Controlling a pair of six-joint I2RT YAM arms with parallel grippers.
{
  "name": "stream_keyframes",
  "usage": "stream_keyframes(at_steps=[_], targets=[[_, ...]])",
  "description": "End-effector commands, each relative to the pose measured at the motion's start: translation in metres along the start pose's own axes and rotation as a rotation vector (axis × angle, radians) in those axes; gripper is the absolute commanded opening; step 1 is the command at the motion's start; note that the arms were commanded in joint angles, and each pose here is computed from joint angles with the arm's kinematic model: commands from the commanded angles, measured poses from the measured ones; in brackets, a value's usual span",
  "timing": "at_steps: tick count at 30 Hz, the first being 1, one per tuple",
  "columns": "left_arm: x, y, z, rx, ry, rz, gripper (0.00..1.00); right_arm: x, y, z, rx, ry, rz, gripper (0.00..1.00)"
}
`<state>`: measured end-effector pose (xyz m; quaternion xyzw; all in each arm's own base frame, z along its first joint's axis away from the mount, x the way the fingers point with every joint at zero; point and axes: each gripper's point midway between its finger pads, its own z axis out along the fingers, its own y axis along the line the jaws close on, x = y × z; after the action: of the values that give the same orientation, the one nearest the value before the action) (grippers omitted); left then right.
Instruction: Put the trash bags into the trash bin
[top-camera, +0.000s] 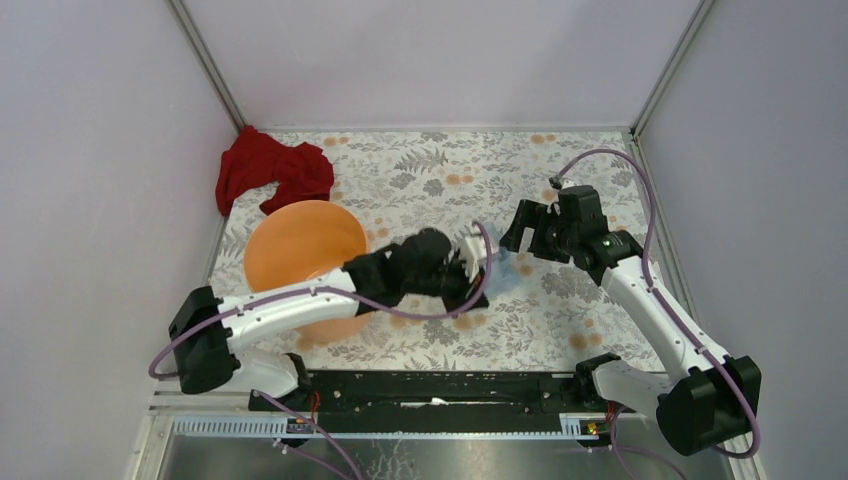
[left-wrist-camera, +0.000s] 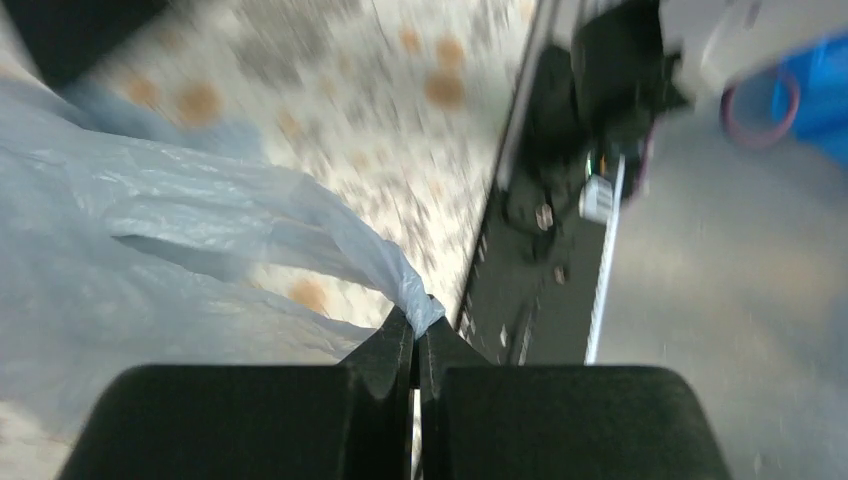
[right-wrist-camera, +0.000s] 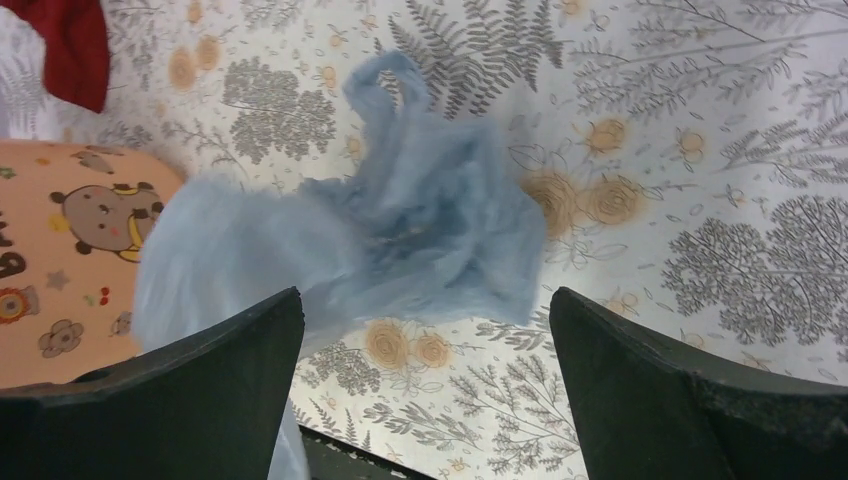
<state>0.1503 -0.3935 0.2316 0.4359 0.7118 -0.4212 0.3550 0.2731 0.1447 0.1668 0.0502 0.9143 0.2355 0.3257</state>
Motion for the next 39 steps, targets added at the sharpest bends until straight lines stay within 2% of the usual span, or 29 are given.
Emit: stream_keyframes(at_steps=[1, 7, 11, 15, 20, 26, 28, 31, 34, 36, 37, 38, 39], targets=[[0.027, -0.019, -0.002, 0.022, 0.009, -0.027, 0.00, 0.008, -0.018, 0.000, 0.092, 0.021, 0.047, 1.00], [0.071, -0.047, 0.001, 0.167, 0.084, -0.122, 0.00, 0.011, -0.021, 0.010, 0.097, 0.050, 0.024, 1.00], [0.098, -0.047, 0.003, 0.155, 0.139, -0.154, 0.00, 0.002, -0.001, 0.018, -0.005, 0.072, -0.027, 0.97], [0.104, -0.042, -0.002, 0.128, 0.128, -0.158, 0.00, -0.007, 0.027, 0.034, -0.109, 0.129, -0.101, 0.91], [0.112, -0.036, -0.007, 0.090, 0.122, -0.165, 0.00, -0.006, 0.048, 0.069, -0.121, 0.187, -0.251, 0.92], [0.111, -0.035, -0.013, 0.078, 0.088, -0.178, 0.00, 0.029, 0.073, 0.085, -0.216, 0.312, -0.355, 0.89], [0.114, -0.034, -0.015, 0.073, 0.083, -0.184, 0.00, 0.042, 0.077, 0.087, -0.249, 0.343, -0.344, 0.87], [0.115, -0.033, -0.016, 0.066, 0.086, -0.191, 0.00, 0.056, 0.080, 0.094, -0.289, 0.376, -0.288, 0.77], [0.112, -0.033, -0.016, 0.060, 0.078, -0.193, 0.00, 0.062, 0.096, 0.095, -0.389, 0.401, -0.250, 0.63], [0.105, -0.031, -0.017, 0.043, 0.063, -0.189, 0.00, 0.048, 0.101, 0.092, -0.378, 0.357, -0.264, 0.46], [0.097, -0.030, -0.018, 0.029, 0.046, -0.182, 0.00, 0.035, 0.097, 0.090, -0.324, 0.310, -0.281, 0.35], [0.090, -0.026, -0.019, -0.001, 0.034, -0.175, 0.00, 0.018, 0.093, 0.087, -0.260, 0.250, -0.297, 0.20], [0.081, -0.015, -0.021, -0.072, 0.010, -0.169, 0.00, -0.006, 0.093, 0.081, -0.196, 0.167, -0.313, 0.13]])
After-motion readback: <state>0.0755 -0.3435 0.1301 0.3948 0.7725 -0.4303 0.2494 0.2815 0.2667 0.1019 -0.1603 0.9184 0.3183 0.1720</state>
